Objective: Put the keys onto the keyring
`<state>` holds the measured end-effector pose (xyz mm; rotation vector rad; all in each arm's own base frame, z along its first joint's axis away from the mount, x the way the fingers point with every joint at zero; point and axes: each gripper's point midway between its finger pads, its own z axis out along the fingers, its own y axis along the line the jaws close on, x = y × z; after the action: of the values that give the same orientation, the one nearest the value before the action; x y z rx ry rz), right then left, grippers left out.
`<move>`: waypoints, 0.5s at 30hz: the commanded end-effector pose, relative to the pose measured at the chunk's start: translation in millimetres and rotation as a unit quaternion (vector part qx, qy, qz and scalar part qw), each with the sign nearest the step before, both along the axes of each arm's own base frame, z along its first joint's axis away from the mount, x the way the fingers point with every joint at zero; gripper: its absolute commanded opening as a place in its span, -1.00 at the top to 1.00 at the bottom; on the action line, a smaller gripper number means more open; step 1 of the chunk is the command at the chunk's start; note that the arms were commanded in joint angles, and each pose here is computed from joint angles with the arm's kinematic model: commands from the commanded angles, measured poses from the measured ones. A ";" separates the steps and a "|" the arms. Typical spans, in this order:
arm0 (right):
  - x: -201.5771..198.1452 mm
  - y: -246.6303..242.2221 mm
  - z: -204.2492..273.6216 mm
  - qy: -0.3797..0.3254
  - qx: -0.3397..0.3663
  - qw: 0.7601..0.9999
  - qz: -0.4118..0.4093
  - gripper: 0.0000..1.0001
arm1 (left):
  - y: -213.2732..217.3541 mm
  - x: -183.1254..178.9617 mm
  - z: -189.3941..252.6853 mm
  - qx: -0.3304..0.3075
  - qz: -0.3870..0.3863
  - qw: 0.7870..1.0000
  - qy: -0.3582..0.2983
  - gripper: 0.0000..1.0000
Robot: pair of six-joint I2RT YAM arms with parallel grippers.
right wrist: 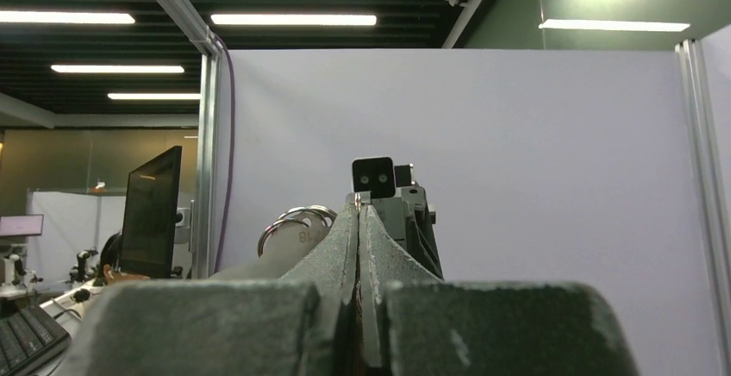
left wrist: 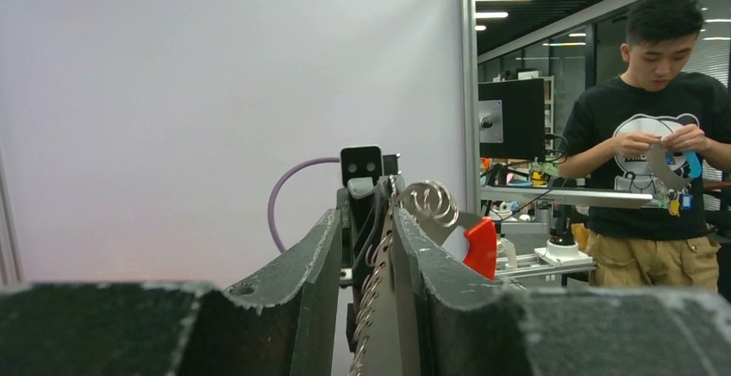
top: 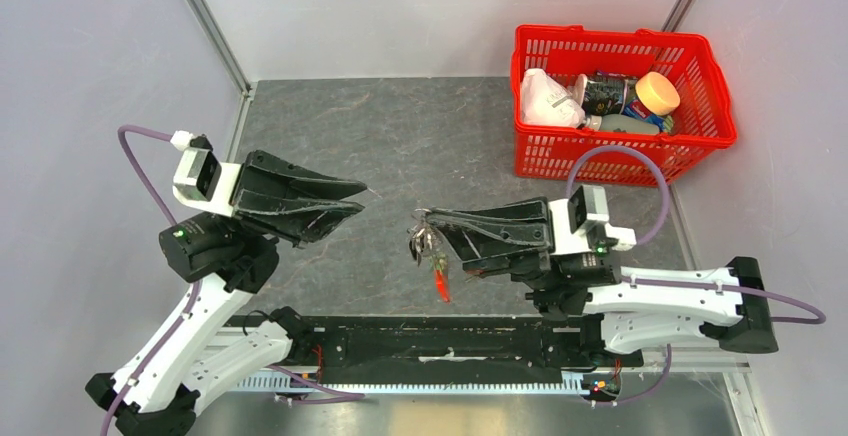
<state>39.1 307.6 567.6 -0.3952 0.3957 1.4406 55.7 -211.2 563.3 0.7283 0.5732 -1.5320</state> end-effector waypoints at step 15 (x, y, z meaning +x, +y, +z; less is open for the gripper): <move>13.2 9.4 22.9 0.079 0.058 0.993 0.066 1.00 | 6.5 -29.4 -9.2 0.000 -0.046 0.997 -0.057 0.33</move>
<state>57.3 343.2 556.1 -0.3060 0.5295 1.5663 37.8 -210.5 555.3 0.8228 0.4864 -1.5701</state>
